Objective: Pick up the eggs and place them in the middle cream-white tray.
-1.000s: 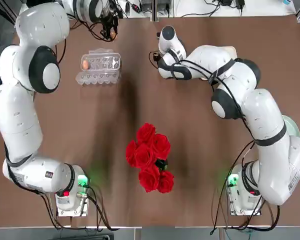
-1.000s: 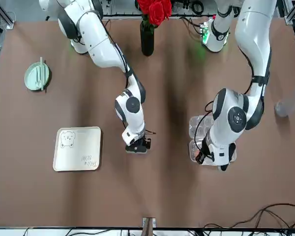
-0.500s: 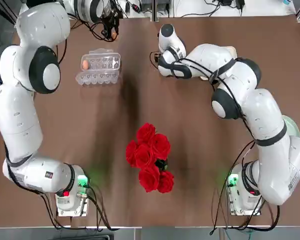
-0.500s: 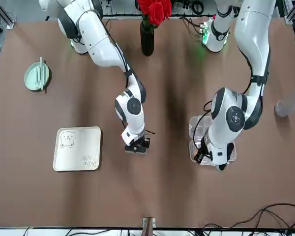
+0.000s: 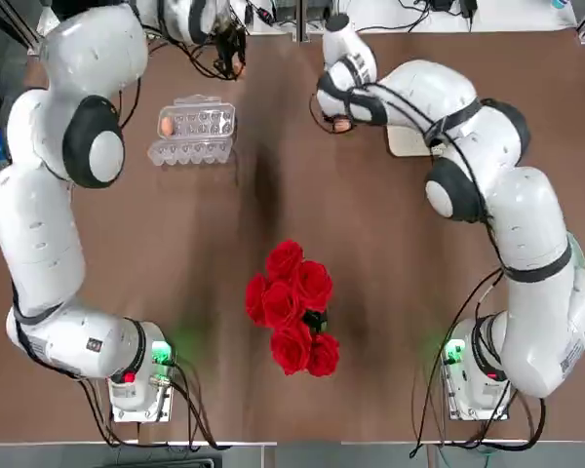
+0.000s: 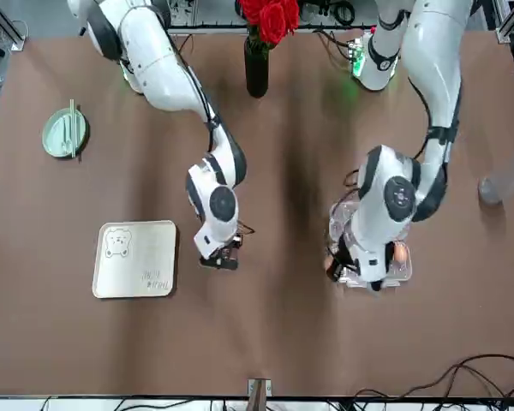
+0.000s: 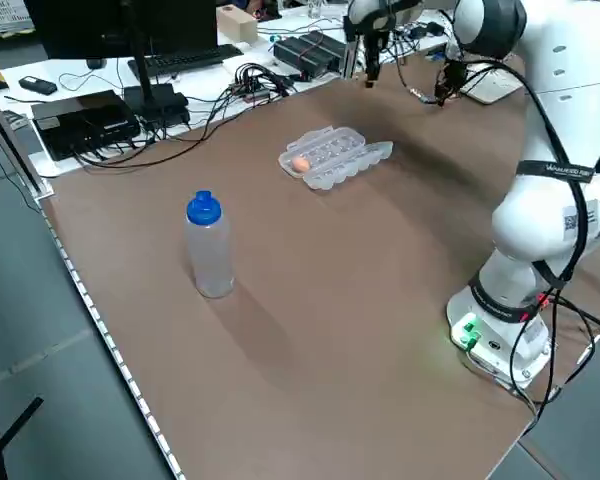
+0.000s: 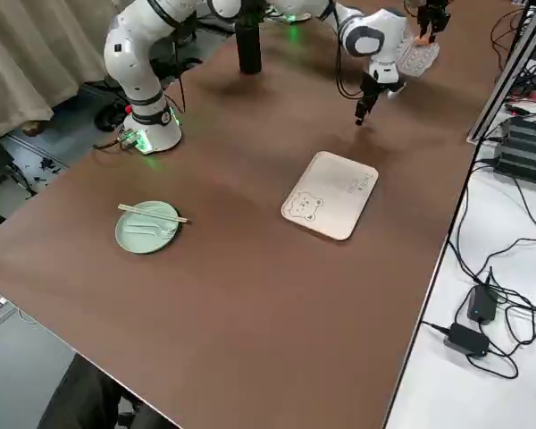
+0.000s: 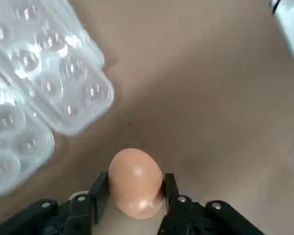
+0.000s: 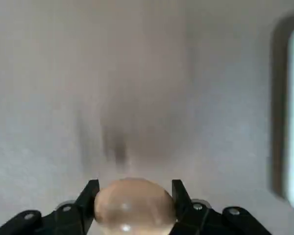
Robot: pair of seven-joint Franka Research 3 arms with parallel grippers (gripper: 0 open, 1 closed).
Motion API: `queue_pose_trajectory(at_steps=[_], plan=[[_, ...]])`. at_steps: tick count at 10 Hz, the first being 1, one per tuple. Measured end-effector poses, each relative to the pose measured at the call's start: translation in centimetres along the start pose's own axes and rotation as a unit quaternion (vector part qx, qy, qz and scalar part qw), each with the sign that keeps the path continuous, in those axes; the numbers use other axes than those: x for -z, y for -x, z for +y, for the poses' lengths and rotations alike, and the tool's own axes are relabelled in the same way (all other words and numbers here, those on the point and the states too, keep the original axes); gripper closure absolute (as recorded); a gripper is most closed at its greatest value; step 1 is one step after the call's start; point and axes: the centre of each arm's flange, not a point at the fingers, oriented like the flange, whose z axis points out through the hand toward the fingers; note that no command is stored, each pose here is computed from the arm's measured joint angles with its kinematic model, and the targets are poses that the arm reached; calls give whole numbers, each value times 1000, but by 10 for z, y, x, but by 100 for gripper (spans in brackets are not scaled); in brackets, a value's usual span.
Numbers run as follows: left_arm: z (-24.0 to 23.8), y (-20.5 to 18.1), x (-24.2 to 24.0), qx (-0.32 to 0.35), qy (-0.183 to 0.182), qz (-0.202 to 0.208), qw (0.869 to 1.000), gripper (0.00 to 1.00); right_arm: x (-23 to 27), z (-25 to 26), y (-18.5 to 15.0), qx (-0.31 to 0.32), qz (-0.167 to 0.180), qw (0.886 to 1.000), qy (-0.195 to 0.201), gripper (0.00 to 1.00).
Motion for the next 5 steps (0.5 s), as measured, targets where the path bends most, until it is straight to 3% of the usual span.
queue_pose_trajectory(at_steps=[2,5], plan=[[14,69,-24,23,-5,-7,1000,50,36,72,-35,-1,-13,1000,-4,34],[36,122,-42,41,47,-13,998,50,74,285,-93,10,-38,999,-29,34]])
